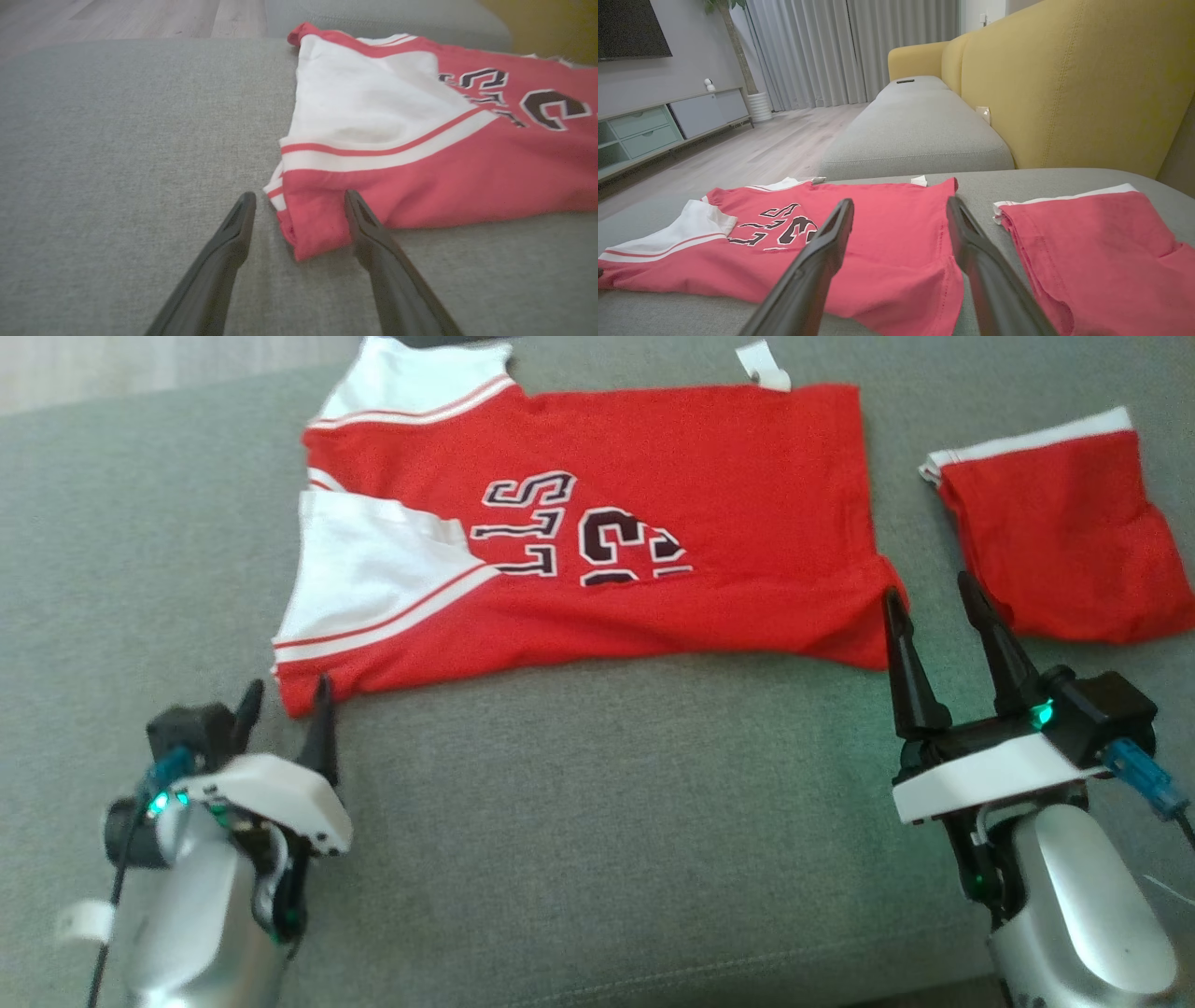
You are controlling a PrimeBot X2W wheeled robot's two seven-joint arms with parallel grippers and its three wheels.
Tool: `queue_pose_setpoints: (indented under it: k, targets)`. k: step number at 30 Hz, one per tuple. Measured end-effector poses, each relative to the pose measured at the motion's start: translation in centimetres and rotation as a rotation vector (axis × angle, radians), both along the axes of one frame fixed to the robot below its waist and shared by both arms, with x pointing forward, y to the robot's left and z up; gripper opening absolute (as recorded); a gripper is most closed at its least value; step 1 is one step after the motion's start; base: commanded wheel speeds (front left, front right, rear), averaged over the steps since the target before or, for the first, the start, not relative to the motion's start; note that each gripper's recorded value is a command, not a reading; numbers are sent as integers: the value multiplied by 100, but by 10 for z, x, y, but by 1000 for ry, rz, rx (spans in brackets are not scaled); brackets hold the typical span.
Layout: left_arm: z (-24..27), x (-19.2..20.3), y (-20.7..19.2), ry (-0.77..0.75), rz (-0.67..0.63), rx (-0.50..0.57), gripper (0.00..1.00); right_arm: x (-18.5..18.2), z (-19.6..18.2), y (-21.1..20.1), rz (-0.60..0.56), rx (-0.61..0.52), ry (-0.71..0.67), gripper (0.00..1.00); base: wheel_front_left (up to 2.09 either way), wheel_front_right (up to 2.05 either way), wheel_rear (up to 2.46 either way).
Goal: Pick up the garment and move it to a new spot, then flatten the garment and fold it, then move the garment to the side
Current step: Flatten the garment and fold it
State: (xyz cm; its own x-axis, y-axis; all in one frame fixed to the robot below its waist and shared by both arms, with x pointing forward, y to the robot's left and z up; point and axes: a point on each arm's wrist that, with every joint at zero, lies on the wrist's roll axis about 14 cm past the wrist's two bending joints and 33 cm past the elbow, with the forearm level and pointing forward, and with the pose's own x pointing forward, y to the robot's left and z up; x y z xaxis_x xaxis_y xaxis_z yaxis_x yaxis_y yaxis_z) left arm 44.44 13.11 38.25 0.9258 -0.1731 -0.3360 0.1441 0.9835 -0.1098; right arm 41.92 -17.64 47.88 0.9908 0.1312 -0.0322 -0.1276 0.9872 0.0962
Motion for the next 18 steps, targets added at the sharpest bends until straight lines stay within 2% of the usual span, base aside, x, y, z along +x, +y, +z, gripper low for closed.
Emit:
queue_pose_setpoints:
  k: [4,12,13,14,15,18]
  targets:
    - [-15,13,6,46,0,59,100,-1,-6,-5,-14,-4,20,100,0,0,0]
    - [-23,27,-6,72,-66,70,100,-2,-9,-25,-66,-24,37,100,0,0,0]
    - [-25,27,-8,83,-82,72,75,-2,-9,-28,-76,-29,36,100,0,0,0]
    - [-25,28,-8,85,-93,77,9,-2,-8,-32,-88,-33,35,100,0,0,0]
    - [-25,28,-10,85,-106,81,0,-2,-8,-36,-97,-36,40,100,0,0,0]
    - [-20,29,-13,62,-108,68,0,0,-9,-42,-112,-47,47,100,0,0,0]
